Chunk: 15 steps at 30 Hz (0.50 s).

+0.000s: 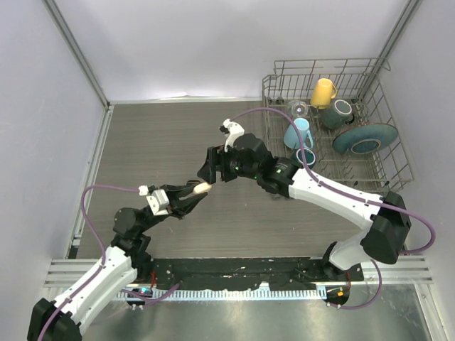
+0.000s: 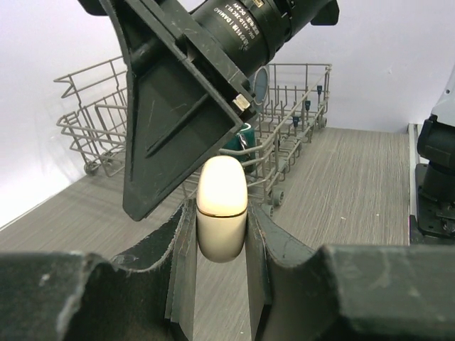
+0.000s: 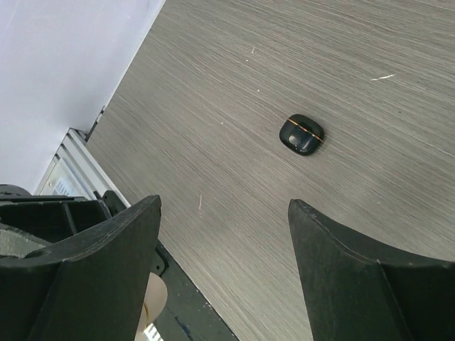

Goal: Insert the wireless bluetooth earbuds into the charging case
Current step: Close the charging case.

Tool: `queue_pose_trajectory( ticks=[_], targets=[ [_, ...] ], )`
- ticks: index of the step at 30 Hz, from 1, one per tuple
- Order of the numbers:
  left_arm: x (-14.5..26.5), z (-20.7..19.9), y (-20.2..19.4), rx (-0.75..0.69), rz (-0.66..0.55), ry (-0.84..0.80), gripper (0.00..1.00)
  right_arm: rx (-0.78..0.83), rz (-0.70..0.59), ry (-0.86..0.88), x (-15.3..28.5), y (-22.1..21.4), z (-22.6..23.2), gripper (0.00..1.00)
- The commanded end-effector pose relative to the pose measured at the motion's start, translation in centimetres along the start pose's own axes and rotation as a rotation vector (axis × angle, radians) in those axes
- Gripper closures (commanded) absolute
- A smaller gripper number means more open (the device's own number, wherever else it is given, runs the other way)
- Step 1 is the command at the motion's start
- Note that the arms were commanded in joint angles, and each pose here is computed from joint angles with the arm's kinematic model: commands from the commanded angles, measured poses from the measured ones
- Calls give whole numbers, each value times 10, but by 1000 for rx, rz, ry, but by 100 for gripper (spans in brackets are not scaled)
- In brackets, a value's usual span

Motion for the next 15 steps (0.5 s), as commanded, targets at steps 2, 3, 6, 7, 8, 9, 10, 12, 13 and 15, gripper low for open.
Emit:
queue_pose_trajectory(
  ticks=[2, 3, 6, 7, 8, 9, 10, 12, 13, 15],
  targets=[
    [-3, 10, 18, -36, -84, 87, 100, 69, -32, 51, 29, 10, 8, 23],
    [-4, 11, 17, -29, -82, 92, 100, 69, -49, 12, 30, 12, 4, 23],
    [-6, 13, 16, 2, -69, 104, 100, 36, -146, -205, 38, 19, -22, 22],
    [-7, 15, 13, 23, -46, 112, 100, 10, -171, -247, 43, 19, -28, 22],
    [-8, 16, 11, 64, -36, 133, 100, 1, -196, -288, 46, 21, -33, 22],
    [-9, 19, 10, 98, -25, 157, 100, -10, -217, -315, 50, 23, -37, 21],
    [-10, 22, 7, 176, 14, 206, 100, -26, -231, -321, 54, 22, -39, 21],
    [-11, 32, 4, 384, 29, 361, 100, -47, -266, -325, 58, 25, -42, 21],
    [-11, 34, 0, 446, 89, 404, 100, -62, -283, -330, 61, 23, -44, 21],
    [-14, 33, -12, 524, 157, 412, 100, -81, -320, -328, 65, 27, -46, 21]
  ],
)
Point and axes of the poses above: each gripper's point midway between its finger pads, its own x axis back along the fingers, its own z axis along the line the jaws close on, y = z × x, the point moved 6 cm from there along x, back along the fingers, and after that the axes turned 6 degrees about x, right-handed, at the moved point
